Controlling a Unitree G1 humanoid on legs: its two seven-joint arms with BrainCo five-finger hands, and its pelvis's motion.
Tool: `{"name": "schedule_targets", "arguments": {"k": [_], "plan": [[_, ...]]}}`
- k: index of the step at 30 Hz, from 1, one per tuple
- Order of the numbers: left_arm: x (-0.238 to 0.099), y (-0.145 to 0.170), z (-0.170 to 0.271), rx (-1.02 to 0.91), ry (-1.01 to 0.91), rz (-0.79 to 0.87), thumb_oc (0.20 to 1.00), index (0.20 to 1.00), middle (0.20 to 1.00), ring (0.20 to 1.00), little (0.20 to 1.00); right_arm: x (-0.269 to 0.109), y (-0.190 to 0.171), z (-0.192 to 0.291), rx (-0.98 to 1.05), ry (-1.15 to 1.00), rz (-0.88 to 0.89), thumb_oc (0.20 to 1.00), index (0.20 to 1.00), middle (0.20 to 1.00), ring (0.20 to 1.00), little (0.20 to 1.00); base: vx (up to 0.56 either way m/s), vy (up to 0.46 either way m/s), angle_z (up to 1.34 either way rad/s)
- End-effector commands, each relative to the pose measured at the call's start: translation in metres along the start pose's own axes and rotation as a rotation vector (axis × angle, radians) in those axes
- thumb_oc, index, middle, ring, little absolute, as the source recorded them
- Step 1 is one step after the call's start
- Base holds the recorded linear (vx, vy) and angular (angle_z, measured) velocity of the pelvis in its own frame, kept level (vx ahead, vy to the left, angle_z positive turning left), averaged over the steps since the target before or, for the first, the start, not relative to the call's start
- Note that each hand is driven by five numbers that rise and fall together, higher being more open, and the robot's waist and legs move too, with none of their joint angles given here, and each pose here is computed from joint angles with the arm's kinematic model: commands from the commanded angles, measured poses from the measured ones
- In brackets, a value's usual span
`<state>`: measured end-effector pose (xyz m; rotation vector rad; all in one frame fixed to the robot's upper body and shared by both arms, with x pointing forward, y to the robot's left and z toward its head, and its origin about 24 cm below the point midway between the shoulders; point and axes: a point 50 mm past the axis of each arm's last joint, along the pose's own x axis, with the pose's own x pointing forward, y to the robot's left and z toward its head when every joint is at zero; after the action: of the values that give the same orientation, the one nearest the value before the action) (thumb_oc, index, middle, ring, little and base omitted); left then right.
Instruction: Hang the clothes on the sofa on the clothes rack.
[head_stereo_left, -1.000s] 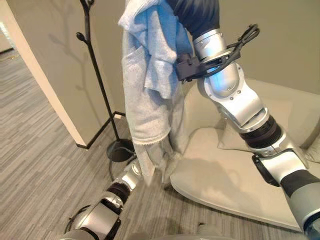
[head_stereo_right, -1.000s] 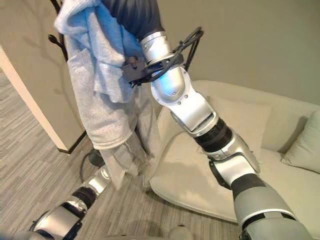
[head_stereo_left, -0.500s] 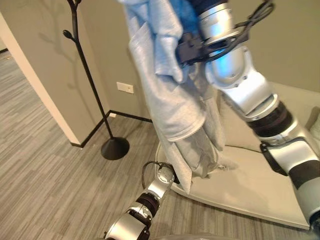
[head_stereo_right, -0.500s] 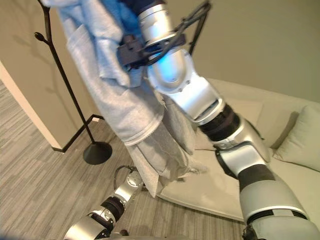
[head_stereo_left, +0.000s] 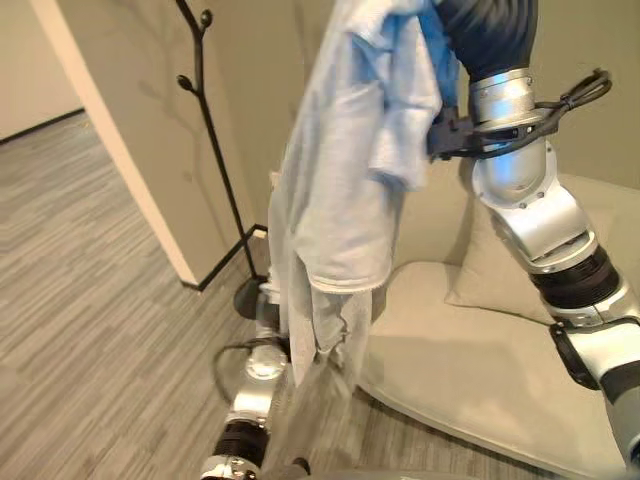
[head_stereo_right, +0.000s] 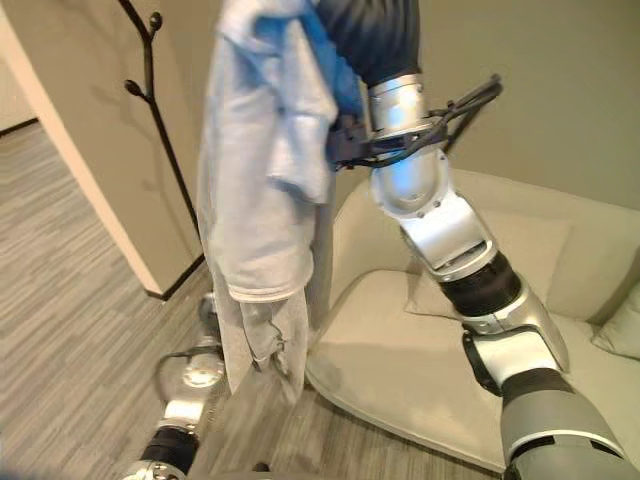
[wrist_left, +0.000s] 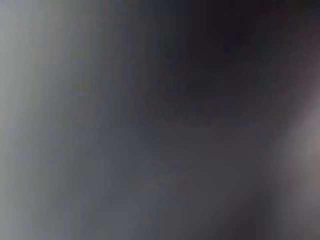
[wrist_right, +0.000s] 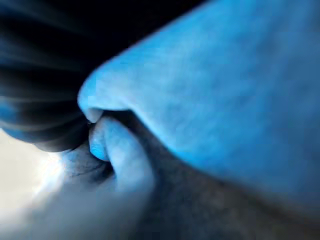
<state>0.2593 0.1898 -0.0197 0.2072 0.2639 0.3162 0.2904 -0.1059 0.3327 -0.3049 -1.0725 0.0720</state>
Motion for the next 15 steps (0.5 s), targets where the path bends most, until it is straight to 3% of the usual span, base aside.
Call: {"name": "schedule_targets", "arguments": {"k": [1,2,6,7,9,13,15], "plan": [[0.021,0.053,0.073,0.101,-0.325,0.25,0.2,0.2,0.2,0.2,0.2,-0.002,-0.017,0.0,0.003,-0.009,-0.078,0.2,0.2,0.2,0.2,0.2,-0.01,0.112,0.52],[0.021,0.067,0.083,0.131,-0.363,0.311,0.2,0.2,0.2,0.2,0.2,-0.008,-0.018,-0.005,0.011,0.016,-0.084,0.2,0.2,0.2,0.2,0.2,0.0,0.071,0.48],[0.021,0.068,0.082,0.135,-0.363,0.311,0.2,0.2,0.2,0.2,0.2,-0.009,-0.019,-0.005,0.012,0.019,-0.087,0.2,0.2,0.2,0.2,0.2,0.0,0.07,0.13],[0.029,0.122,0.137,0.245,-0.535,0.535,0.2,0.2,0.2,0.2,0.2,-0.025,-0.007,-0.013,0.081,0.076,-0.024,0.2,0.2,0.2,0.2,0.2,-0.02,0.357,0.18],[0.025,0.137,0.163,0.242,-0.621,0.608,0.2,0.2,0.2,0.2,0.2,-0.039,0.003,-0.01,0.144,0.091,0.022,0.2,0.2,0.2,0.2,0.2,0.01,0.332,-0.01],[0.018,0.146,0.182,0.27,-0.7,0.653,0.2,0.2,0.2,0.2,0.2,-0.059,0.008,-0.003,0.228,0.095,0.036,0.2,0.2,0.2,0.2,0.2,0.08,0.313,-0.21],[0.022,0.135,0.184,0.335,-0.72,0.59,0.2,0.2,0.2,0.2,0.2,-0.075,-0.006,0.004,0.207,0.076,-0.012,0.2,0.2,0.2,0.2,0.2,0.1,0.697,-0.55]]}}
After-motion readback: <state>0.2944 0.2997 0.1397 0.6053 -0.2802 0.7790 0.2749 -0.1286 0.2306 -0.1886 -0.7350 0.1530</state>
